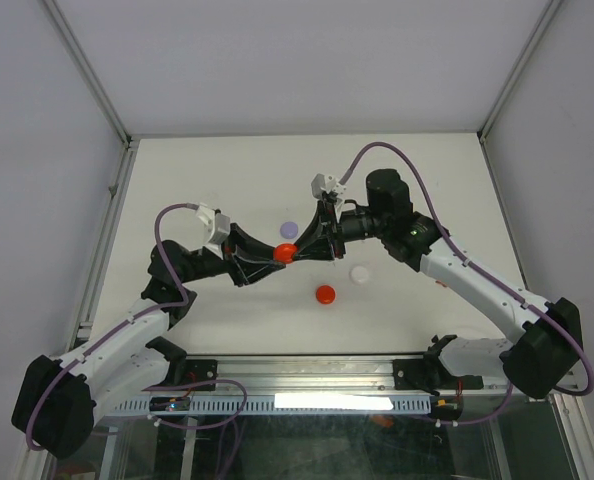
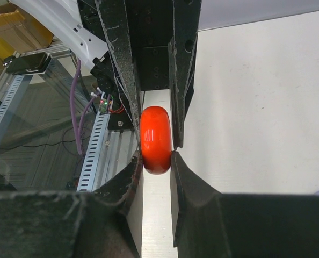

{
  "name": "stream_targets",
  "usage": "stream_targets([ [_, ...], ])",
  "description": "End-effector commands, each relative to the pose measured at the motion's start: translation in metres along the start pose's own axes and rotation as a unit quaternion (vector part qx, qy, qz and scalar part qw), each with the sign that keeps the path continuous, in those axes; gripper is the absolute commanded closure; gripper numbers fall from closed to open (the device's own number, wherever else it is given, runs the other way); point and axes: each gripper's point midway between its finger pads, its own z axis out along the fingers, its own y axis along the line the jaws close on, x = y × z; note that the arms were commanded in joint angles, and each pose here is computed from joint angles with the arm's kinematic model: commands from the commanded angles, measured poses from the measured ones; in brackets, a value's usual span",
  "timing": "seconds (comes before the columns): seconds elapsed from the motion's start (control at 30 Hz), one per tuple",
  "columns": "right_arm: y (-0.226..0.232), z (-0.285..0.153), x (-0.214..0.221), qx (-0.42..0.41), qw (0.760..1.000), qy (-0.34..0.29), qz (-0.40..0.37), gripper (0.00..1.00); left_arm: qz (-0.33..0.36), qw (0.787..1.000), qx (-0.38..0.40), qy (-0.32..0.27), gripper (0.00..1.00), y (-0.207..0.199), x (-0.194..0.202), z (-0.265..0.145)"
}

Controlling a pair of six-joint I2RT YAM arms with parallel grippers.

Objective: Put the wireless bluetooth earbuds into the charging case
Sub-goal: Pick up the charging case at the center of the board.

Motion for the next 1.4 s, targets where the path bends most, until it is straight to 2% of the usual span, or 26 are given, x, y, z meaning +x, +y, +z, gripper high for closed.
stream_targets([
  [0.0, 0.004, 0.0, -0.025, 0.004, 0.999, -0.017, -0.039, 1.0, 0.04, 0.999, 0.025, -0.02, 0.69, -0.008, -0.018, 0.005],
  [0.5, 0.003, 0.01, -0.022, 0.01, 0.999, -0.009, -0.043, 1.0, 0.038, 0.998, 0.033, -0.023, 0.76, -0.013, -0.02, 0.007],
  [0.7, 0.0, 0.012, -0.02, 0.019, 0.999, -0.002, -0.042, 1.0, 0.039, 0.998, 0.035, -0.026, 0.72, -0.014, -0.021, 0.007],
  [0.83, -0.001, 0.013, -0.019, 0.021, 0.999, 0.0, -0.042, 1.0, 0.036, 0.998, 0.038, -0.029, 0.66, -0.015, -0.021, 0.007],
  [1.13, -0.004, 0.012, -0.02, 0.035, 0.998, -0.002, -0.044, 1.0, 0.034, 0.998, 0.038, -0.03, 0.68, -0.016, -0.02, 0.006],
  [1.23, -0.005, 0.01, -0.023, 0.045, 0.998, -0.006, -0.051, 1.0, 0.03, 0.999, 0.032, -0.028, 0.59, -0.014, -0.018, 0.006],
  [1.37, -0.003, 0.008, -0.026, 0.046, 0.997, -0.012, -0.059, 1.0, 0.029, 0.999, 0.024, -0.03, 0.58, -0.012, -0.016, 0.005],
])
